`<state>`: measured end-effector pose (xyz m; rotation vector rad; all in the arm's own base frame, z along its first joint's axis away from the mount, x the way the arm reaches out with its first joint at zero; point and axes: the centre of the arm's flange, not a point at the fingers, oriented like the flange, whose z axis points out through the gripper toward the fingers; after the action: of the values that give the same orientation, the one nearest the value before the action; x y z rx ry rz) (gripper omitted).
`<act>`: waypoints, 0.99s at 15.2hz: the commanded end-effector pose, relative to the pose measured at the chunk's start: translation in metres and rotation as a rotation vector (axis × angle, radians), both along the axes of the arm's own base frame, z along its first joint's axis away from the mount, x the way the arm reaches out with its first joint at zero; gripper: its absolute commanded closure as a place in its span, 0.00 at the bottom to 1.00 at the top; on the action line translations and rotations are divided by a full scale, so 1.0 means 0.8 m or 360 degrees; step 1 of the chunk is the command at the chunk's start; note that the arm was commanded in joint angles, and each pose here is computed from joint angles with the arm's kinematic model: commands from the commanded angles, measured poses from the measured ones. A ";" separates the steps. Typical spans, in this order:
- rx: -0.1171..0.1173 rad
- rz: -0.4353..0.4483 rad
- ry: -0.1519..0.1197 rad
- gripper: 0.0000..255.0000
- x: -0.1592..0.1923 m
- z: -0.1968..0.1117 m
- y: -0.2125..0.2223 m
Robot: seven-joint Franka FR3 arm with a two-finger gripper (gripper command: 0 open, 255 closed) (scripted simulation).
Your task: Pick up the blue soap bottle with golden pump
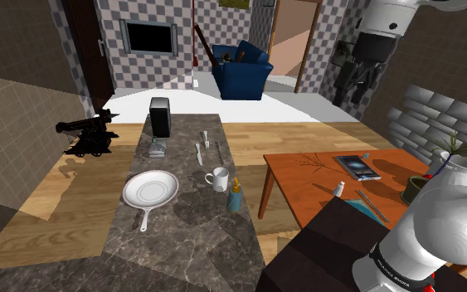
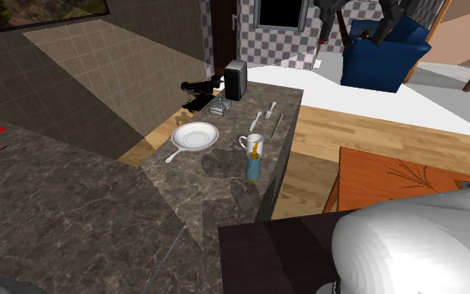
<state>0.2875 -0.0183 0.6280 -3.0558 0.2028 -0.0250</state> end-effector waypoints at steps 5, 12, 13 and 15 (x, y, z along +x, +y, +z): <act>-0.0010 -0.0009 0.0005 0.00 0.036 -0.054 0.014; -0.0027 -0.0025 0.0014 0.00 0.100 -0.149 0.036; -0.0029 -0.0028 0.0015 0.00 0.109 -0.162 0.039; -0.0034 -0.0032 0.0018 0.00 0.127 -0.190 0.045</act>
<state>0.3809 0.0144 0.4910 -3.0745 0.2334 -0.0104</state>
